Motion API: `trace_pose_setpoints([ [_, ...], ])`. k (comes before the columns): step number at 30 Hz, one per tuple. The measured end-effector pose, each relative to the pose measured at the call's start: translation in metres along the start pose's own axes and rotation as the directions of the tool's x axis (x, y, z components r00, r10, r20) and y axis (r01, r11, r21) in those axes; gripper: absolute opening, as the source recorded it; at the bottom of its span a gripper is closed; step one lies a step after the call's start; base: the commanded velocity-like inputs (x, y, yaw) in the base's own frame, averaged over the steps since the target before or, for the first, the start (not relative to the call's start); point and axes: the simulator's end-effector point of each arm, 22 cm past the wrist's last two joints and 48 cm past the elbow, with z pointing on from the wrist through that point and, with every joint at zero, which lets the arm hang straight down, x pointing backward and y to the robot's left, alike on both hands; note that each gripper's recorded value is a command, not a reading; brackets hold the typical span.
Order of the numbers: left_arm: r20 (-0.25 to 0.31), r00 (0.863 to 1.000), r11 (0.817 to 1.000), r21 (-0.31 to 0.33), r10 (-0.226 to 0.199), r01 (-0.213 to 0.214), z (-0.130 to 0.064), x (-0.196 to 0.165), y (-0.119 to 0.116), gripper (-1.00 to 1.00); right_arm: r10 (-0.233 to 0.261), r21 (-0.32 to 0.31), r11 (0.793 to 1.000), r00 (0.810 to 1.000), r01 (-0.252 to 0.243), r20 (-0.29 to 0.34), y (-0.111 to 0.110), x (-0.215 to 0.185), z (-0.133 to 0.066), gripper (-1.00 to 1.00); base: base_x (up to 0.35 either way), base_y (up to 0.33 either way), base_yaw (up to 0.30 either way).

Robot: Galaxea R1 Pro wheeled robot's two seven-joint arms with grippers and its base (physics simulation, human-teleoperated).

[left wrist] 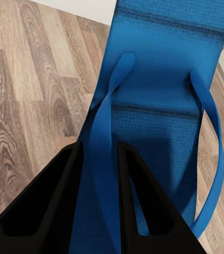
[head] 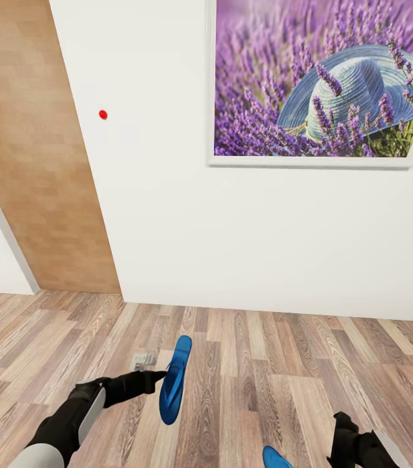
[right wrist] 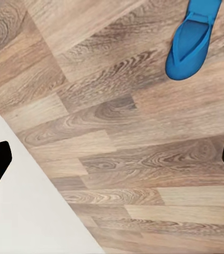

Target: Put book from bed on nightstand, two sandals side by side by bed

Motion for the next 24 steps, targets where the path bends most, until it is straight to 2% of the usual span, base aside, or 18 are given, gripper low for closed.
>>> trace_pose_setpoints([
  [10,0.001,1.000,1.000,0.000,0.000,0.000,0.000,0.001,0.000,-1.00,-0.006,0.034,0.999,1.000,0.006,-0.009,-0.008,0.002,0.000,1.00,0.000,0.000,0.000],
  [24,-0.001,1.000,1.000,0.000,0.003,-0.003,0.012,0.020,0.015,-1.00,-0.010,0.035,0.999,1.000,0.010,-0.012,-0.021,-0.001,0.023,1.00,0.000,0.000,0.000],
])
